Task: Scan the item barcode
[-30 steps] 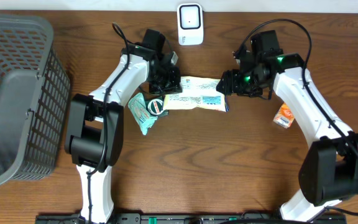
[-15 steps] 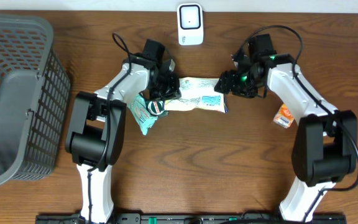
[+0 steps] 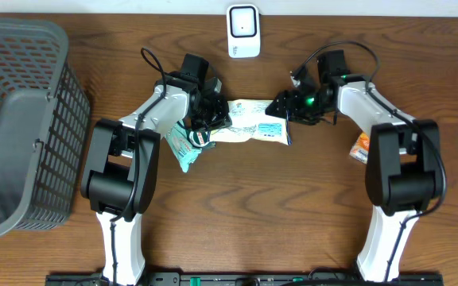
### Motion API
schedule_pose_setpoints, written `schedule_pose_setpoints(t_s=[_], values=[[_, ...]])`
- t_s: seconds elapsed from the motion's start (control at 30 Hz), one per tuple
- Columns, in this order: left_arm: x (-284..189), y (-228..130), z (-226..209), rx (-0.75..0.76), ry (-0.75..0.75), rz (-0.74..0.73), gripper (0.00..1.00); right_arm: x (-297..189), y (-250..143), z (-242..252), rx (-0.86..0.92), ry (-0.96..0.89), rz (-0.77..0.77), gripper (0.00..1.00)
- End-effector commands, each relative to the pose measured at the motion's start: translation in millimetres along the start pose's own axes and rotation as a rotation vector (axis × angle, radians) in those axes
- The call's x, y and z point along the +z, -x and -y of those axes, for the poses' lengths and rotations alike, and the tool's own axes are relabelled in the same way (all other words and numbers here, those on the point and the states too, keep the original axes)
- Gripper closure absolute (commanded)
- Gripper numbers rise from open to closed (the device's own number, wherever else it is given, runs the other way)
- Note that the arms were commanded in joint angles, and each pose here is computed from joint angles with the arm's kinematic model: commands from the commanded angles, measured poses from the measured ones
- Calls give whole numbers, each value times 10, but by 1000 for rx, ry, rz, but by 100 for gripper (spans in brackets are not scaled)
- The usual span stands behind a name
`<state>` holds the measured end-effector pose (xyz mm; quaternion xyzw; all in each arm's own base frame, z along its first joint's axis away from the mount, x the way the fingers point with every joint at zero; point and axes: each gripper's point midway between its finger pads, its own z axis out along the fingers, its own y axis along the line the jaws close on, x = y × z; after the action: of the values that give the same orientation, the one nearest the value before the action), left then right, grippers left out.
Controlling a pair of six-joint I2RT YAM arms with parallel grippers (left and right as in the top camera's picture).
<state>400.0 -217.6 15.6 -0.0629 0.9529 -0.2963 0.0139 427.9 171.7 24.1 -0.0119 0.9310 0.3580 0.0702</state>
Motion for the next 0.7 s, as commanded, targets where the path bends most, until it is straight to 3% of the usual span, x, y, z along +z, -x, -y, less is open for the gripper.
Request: schedule_pose_setpoints(t_s=[0.0,0.13,0.33,0.4,0.6,0.67], values=[[280,-327,-483,-87,140,-101,93,172,-51,-143,-11,162,-47,26],[280,-326,-483,-86,140,-100,93,333,-99,-142,-14,192,-70,35],[281,-325,-482,-86,140,-100,92,443,-184,-190,-22,192,-101,56],[280,-325,-480,-86,139,-100,93,442,-184,-188,-21,192,-101,69],[117,-229,-323,-62,107,-72,93,375,-160,-142,6,197,-95,97],[-31,-163,-229,-37,91,-40,93,332,-147,-154,12,217,-92,99]])
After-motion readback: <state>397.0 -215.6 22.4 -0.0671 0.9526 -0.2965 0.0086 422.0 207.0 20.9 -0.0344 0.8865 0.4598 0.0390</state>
